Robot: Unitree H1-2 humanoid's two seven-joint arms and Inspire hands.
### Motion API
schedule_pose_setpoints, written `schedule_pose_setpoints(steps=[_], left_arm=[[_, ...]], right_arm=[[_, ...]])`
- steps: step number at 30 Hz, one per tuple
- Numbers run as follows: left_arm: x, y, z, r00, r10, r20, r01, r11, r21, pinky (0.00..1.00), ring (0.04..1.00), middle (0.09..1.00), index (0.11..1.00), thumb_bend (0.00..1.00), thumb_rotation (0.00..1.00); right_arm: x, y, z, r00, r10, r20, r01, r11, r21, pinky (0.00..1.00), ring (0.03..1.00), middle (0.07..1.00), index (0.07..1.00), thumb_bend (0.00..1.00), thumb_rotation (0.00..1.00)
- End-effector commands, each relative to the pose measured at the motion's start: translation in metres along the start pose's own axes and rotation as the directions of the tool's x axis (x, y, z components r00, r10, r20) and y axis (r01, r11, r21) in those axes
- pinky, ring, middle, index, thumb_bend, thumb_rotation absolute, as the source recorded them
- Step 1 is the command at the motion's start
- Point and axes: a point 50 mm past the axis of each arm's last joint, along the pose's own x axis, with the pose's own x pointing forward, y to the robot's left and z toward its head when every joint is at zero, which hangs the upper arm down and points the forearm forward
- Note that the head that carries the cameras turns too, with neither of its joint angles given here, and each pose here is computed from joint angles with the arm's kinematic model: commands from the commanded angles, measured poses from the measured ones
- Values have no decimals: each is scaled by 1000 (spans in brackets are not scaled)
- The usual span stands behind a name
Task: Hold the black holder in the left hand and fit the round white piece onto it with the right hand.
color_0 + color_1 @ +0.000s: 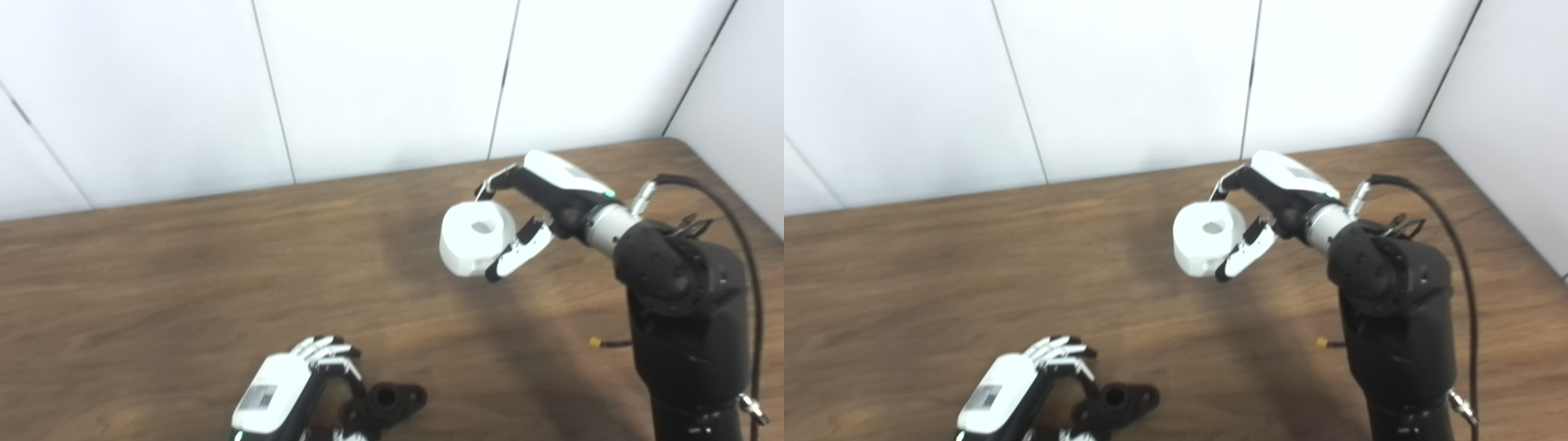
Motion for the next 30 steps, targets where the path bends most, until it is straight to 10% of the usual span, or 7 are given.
schedule_pose_setpoints(steps=[1, 30], left_arm=[[-7, -17, -8, 990, -119, -74, 118, 993, -18, 912, 885, 800, 485, 522, 48], [7, -3, 0, 991, -119, -64, 119, 993, 2, 902, 888, 801, 485, 523, 52]], right_arm=[[-5, -13, 14, 998, 35, 53, -34, 999, -36, 916, 888, 797, 485, 521, 137], [-30, 13, 49, 966, 80, 244, -73, 997, -38, 901, 896, 795, 484, 523, 134]])
